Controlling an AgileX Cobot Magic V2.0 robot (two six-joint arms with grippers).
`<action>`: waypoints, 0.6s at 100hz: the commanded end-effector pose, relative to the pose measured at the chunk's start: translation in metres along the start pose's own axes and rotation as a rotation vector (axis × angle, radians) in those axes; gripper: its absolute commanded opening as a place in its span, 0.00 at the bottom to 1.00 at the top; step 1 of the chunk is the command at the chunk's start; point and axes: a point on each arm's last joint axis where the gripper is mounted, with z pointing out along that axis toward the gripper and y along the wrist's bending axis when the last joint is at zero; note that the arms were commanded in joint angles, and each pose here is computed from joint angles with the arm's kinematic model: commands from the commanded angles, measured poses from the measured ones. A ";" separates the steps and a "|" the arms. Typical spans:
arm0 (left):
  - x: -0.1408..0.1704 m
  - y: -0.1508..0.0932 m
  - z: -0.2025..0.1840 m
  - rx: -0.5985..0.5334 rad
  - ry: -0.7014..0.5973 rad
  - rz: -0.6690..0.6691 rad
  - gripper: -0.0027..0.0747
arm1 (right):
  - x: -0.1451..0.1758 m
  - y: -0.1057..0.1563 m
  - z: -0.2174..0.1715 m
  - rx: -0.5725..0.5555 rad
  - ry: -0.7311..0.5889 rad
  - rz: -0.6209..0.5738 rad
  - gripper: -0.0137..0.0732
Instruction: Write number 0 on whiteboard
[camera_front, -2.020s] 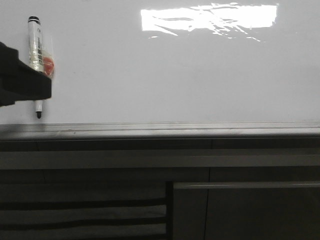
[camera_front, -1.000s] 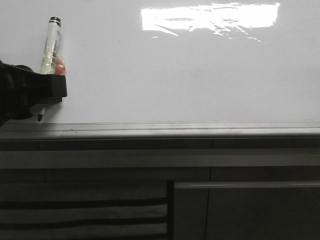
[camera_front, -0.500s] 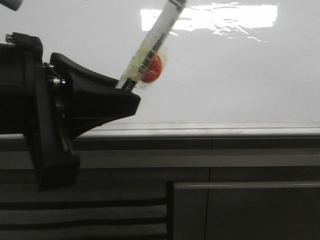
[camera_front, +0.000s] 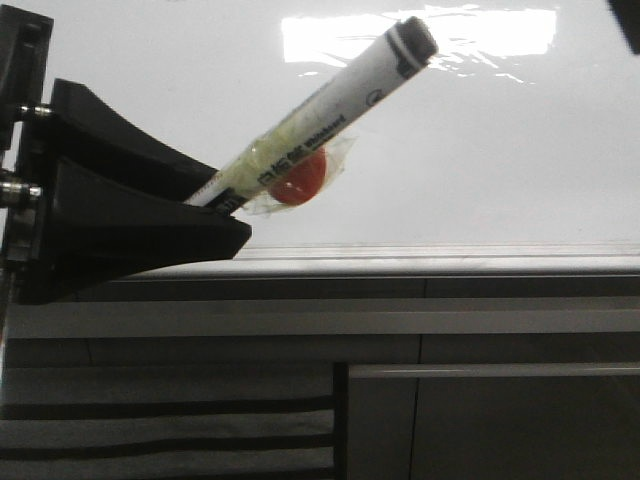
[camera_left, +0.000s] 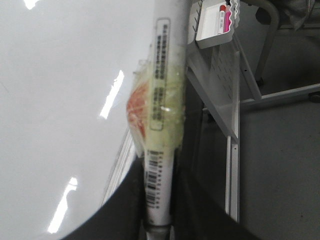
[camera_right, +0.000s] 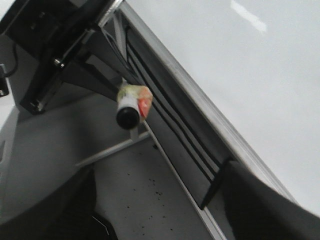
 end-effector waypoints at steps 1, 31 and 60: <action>-0.016 0.007 -0.002 -0.038 -0.098 -0.005 0.01 | -0.023 -0.004 0.001 -0.015 -0.113 -0.001 0.69; -0.017 0.005 -0.002 -0.029 -0.106 -0.005 0.01 | -0.031 -0.014 0.036 -0.139 -0.071 0.060 0.69; -0.017 0.006 -0.002 -0.035 -0.106 -0.014 0.01 | -0.029 -0.015 0.054 -0.233 -0.071 0.067 0.69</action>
